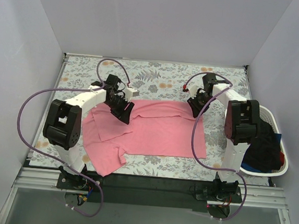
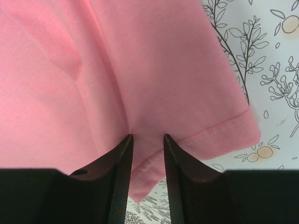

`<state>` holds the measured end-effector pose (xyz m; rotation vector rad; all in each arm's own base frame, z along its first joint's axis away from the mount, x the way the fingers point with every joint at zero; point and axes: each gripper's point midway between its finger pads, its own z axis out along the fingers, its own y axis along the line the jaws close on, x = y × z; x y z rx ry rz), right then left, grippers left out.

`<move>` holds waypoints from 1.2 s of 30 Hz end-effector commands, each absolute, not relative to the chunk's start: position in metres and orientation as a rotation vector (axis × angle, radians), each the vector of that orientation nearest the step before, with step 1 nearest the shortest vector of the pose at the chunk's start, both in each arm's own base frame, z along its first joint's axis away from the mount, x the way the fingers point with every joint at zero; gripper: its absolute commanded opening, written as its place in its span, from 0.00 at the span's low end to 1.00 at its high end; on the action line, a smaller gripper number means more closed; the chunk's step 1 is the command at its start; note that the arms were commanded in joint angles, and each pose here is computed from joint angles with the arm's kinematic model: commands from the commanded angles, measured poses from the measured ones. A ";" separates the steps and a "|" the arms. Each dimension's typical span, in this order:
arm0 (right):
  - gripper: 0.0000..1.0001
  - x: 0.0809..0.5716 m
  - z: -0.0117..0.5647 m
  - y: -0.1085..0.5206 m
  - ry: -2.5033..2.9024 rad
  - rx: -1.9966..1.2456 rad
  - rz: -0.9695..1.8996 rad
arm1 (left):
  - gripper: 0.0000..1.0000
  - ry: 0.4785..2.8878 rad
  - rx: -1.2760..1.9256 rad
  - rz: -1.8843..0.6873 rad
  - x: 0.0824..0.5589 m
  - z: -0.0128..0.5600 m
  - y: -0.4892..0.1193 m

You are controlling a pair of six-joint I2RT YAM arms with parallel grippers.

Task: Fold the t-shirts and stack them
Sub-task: Fold the tshirt

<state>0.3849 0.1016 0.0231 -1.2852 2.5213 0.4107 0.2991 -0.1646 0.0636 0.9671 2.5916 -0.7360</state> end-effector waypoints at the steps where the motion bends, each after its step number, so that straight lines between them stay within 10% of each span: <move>1: 0.40 0.369 0.024 0.098 2.578 -1.292 0.421 | 0.45 2.542 0.942 -0.676 0.318 0.073 -0.184; 24: 0.44 0.367 0.048 0.095 2.536 -1.311 0.396 | 0.13 2.577 0.944 -0.301 0.339 0.038 -0.184; 36: 0.48 0.358 0.053 0.097 2.526 -1.339 0.419 | 0.35 2.575 0.951 -0.389 0.333 0.045 -0.199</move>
